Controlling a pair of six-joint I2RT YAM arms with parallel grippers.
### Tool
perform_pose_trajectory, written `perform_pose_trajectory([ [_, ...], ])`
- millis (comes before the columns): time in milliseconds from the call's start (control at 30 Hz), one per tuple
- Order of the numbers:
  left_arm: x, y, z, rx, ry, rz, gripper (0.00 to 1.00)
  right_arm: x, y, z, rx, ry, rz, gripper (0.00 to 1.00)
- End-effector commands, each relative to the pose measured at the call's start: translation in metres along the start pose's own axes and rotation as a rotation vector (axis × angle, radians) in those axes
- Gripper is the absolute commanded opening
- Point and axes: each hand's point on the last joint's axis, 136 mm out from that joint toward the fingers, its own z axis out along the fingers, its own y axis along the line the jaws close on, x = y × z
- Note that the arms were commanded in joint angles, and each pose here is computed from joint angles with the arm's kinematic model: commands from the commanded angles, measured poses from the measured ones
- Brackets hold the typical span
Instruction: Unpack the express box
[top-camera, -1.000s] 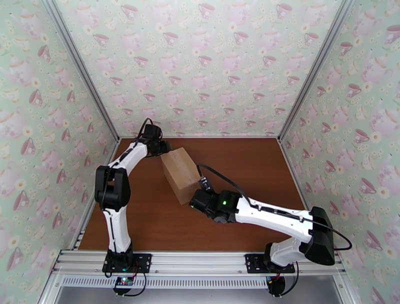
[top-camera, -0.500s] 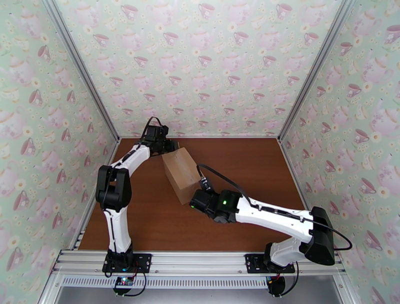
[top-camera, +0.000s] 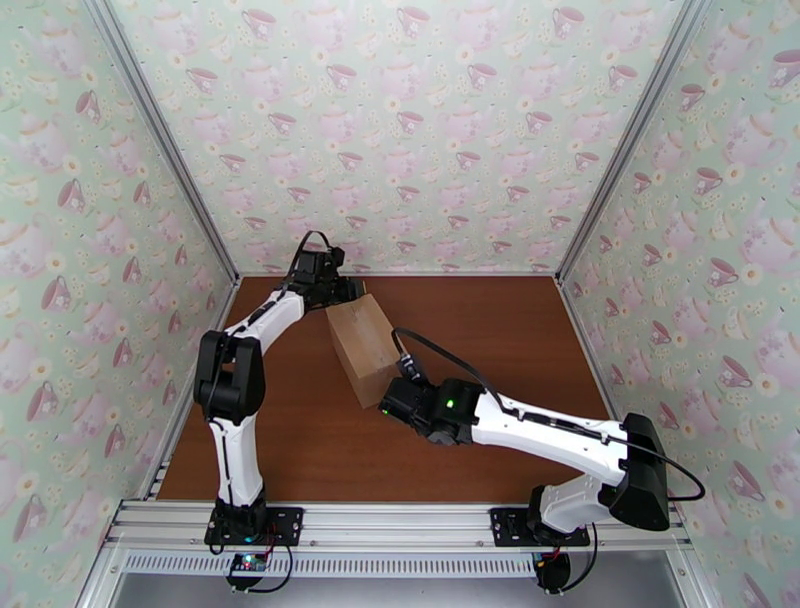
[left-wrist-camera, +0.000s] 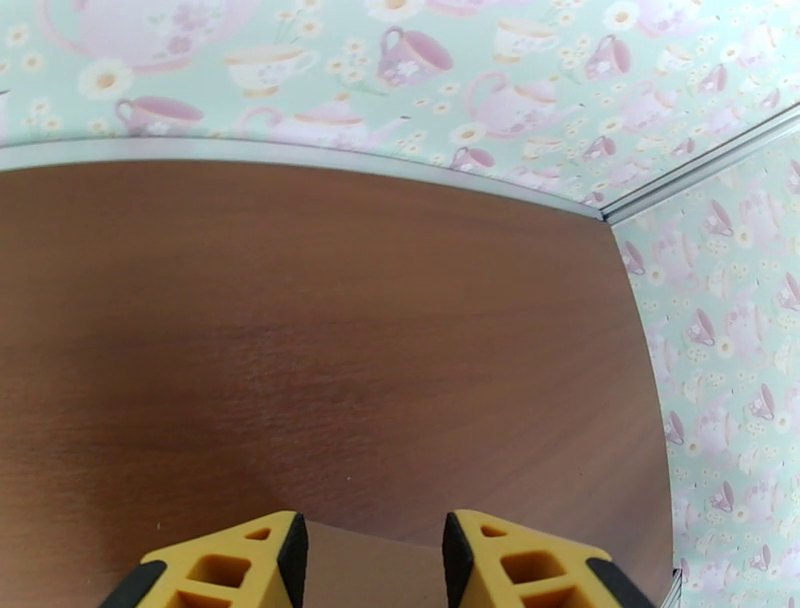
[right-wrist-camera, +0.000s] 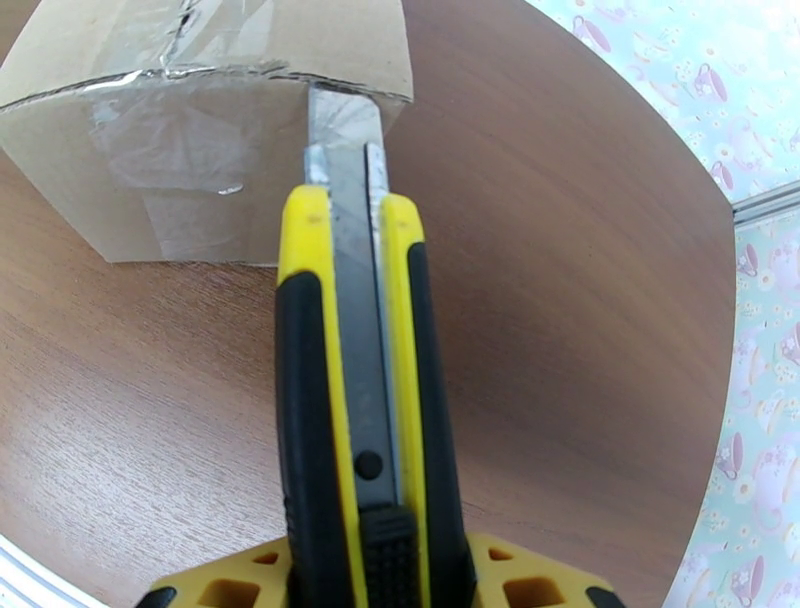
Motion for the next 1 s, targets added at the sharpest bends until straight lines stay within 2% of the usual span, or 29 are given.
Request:
perform_pose_trajectory([
  [0, 0.065, -0.016, 0.024, 0.071, 0.186, -0.087, 0.43, -0.035, 0.018, -0.01, -0.106, -0.132, 0.051, 0.0],
  [400, 0.061, -0.029, 0.032, 0.092, 0.173, -0.098, 0.43, -0.03, 0.02, -0.008, -0.132, -0.143, 0.045, 0.0],
  [567, 0.038, -0.03, 0.02, 0.061, 0.109, -0.092, 0.42, -0.025, 0.015, -0.005, -0.096, -0.121, 0.061, 0.0],
  [700, 0.0, -0.036, -0.004, 0.032, 0.019, -0.091, 0.43, -0.021, 0.01, -0.002, -0.068, -0.109, 0.072, 0.0],
  [833, -0.036, -0.042, -0.042, -0.012, -0.074, -0.097, 0.43, -0.019, 0.01, 0.0, -0.056, -0.103, 0.074, 0.0],
  [967, -0.051, -0.043, -0.089, -0.052, -0.155, -0.121, 0.43, -0.017, 0.011, 0.004, -0.045, -0.092, 0.07, 0.0],
])
